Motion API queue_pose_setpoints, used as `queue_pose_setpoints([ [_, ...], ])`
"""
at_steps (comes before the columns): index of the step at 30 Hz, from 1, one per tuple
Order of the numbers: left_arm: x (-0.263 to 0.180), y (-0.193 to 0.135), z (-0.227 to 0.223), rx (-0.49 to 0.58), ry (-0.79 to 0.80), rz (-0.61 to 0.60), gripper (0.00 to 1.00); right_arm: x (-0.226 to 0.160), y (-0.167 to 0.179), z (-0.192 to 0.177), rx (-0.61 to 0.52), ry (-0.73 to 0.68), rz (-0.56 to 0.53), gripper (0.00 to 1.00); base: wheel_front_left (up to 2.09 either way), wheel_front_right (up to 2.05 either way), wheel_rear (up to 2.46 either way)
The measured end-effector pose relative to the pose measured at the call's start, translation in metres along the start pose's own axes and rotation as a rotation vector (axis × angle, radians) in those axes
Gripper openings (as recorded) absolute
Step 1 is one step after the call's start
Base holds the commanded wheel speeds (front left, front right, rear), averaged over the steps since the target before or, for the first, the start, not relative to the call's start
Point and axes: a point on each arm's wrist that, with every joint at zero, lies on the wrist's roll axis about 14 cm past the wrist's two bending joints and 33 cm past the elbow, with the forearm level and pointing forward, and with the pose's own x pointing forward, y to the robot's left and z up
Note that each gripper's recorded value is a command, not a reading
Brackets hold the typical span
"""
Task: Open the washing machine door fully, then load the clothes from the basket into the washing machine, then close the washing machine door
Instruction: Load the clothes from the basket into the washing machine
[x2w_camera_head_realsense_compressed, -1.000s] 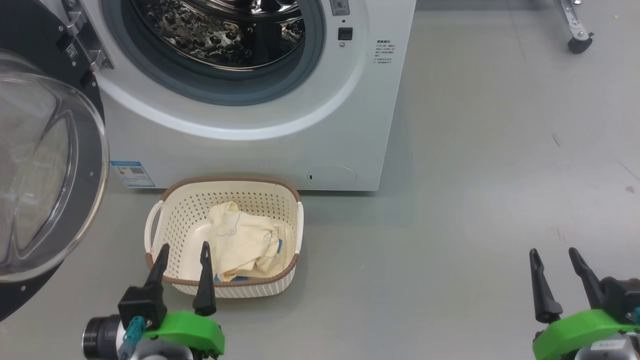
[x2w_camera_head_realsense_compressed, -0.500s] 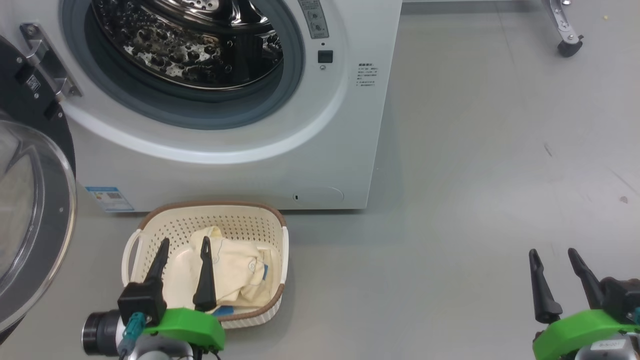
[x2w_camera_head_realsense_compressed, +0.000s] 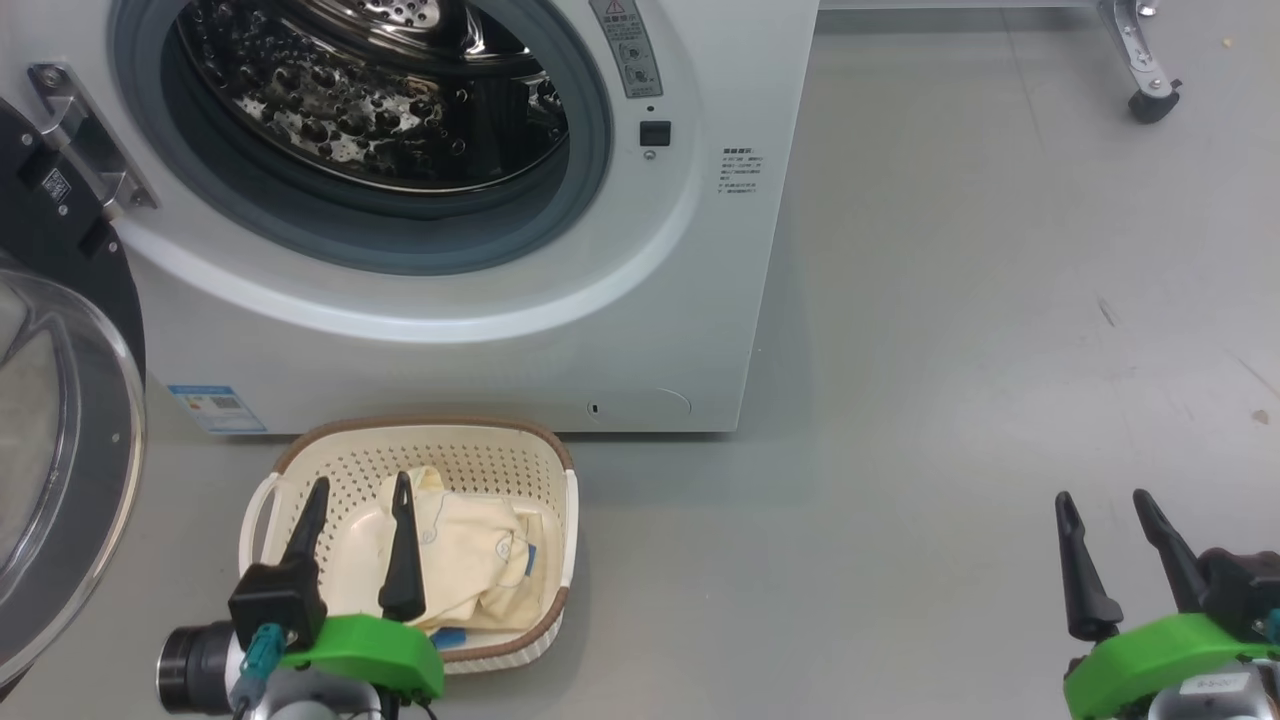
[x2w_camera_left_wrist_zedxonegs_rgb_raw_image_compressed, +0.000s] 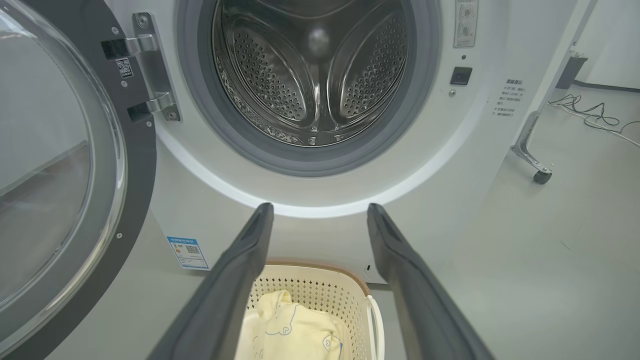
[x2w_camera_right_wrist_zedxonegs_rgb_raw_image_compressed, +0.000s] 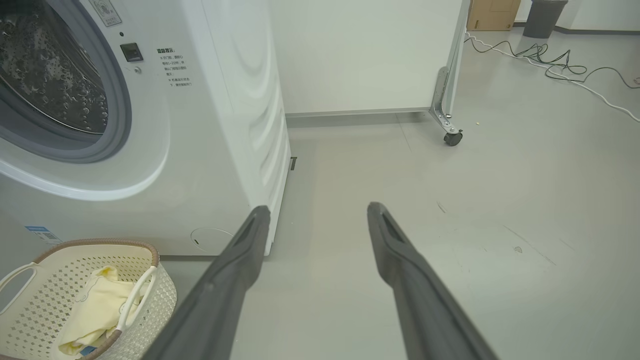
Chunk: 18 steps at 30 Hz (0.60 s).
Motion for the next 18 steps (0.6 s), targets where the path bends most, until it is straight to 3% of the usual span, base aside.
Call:
queue_pose_setpoints([
  [18,0.020,0.021,-0.031,-0.023,0.104,0.063,1.00,0.015,0.005,-0.004,-0.002,0.018,0.013,1.00,0.00,0.00,0.00],
])
